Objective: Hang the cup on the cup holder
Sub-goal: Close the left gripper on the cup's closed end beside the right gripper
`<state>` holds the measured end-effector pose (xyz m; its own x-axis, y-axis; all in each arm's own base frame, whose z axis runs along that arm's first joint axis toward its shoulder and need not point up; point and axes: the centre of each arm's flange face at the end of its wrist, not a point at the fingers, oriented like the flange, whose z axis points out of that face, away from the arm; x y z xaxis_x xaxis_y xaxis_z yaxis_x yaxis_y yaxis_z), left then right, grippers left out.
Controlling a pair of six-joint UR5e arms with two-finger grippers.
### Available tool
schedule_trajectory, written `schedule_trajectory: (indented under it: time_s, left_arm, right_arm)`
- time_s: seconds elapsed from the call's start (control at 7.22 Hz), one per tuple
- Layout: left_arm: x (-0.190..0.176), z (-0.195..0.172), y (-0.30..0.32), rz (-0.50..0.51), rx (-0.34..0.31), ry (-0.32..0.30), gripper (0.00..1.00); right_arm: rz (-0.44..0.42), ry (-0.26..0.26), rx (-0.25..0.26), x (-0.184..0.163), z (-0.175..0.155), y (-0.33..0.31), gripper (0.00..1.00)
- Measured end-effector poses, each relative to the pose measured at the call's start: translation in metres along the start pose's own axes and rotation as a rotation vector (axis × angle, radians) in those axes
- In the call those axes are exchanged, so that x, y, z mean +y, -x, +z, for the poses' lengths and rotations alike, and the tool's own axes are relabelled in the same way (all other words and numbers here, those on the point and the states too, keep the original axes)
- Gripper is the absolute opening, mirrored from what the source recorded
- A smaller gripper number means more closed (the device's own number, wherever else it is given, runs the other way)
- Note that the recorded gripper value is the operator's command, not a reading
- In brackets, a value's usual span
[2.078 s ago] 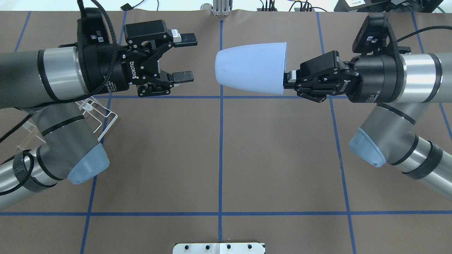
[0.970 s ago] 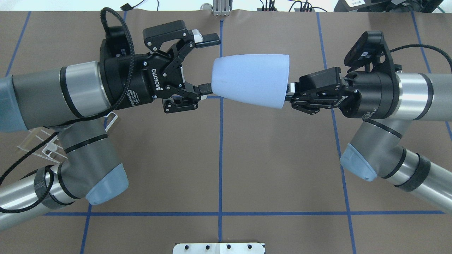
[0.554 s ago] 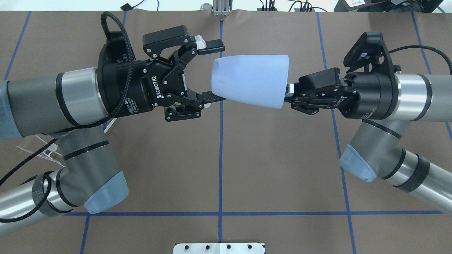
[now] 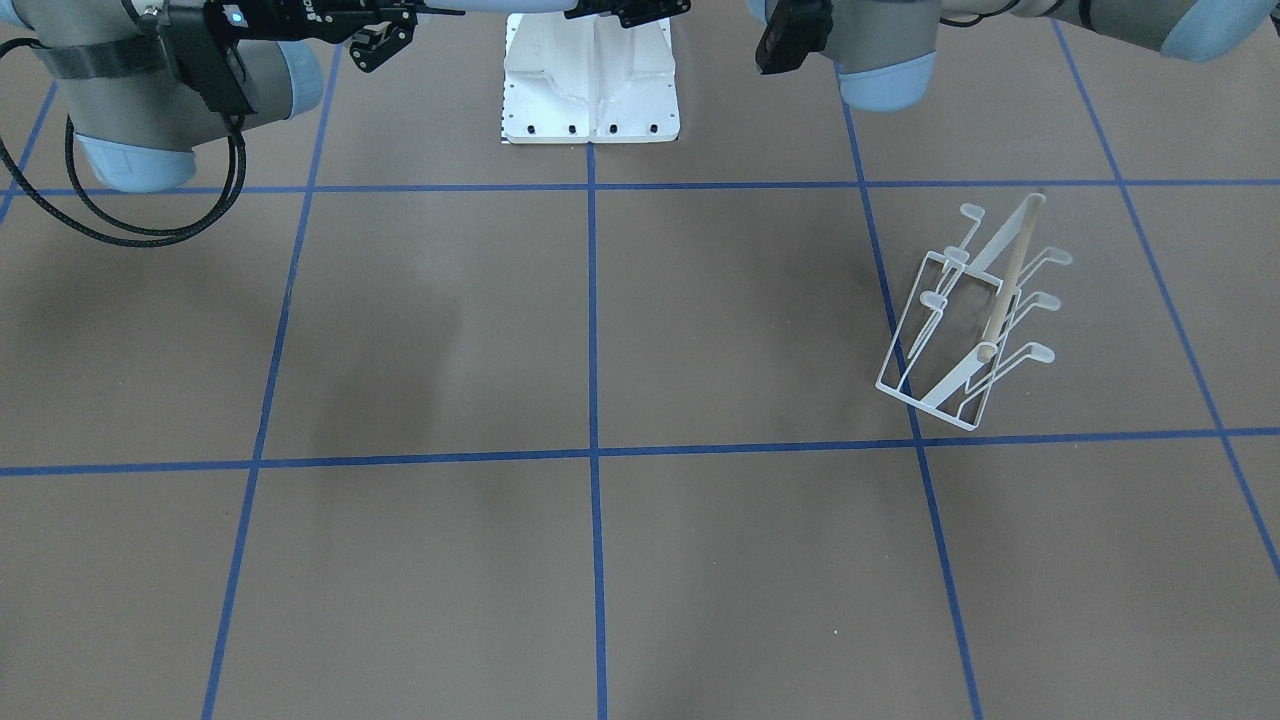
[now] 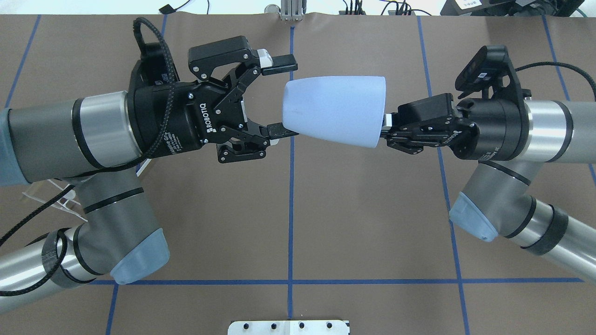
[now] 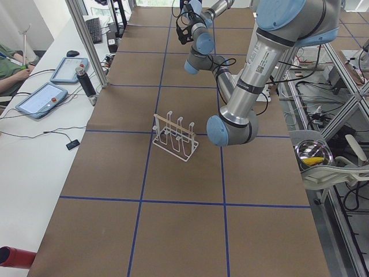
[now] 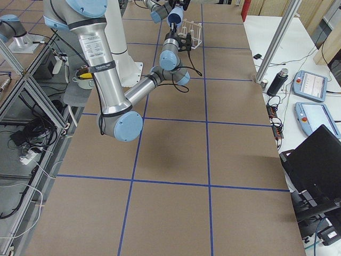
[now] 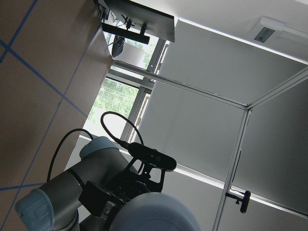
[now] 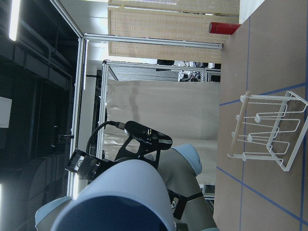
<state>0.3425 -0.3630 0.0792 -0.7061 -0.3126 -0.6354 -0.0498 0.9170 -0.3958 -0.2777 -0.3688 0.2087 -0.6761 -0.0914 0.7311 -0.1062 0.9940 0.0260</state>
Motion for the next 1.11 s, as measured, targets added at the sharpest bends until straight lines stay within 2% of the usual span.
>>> schedule_trajectory:
  time_s: [0.28, 1.11]
  left_arm:
    - [-0.0007, 0.0003, 0.0007, 0.000, -0.002, -0.002, 0.76]
    - [0.0029, 0.0010, 0.0040, -0.005, -0.006, 0.008, 0.77]
  right_arm:
    - [0.001, 0.005, -0.003, 0.0022, -0.0021, -0.0020, 0.00]
    - [0.005, 0.006, -0.004, 0.0042, -0.0007, -0.0040, 0.00]
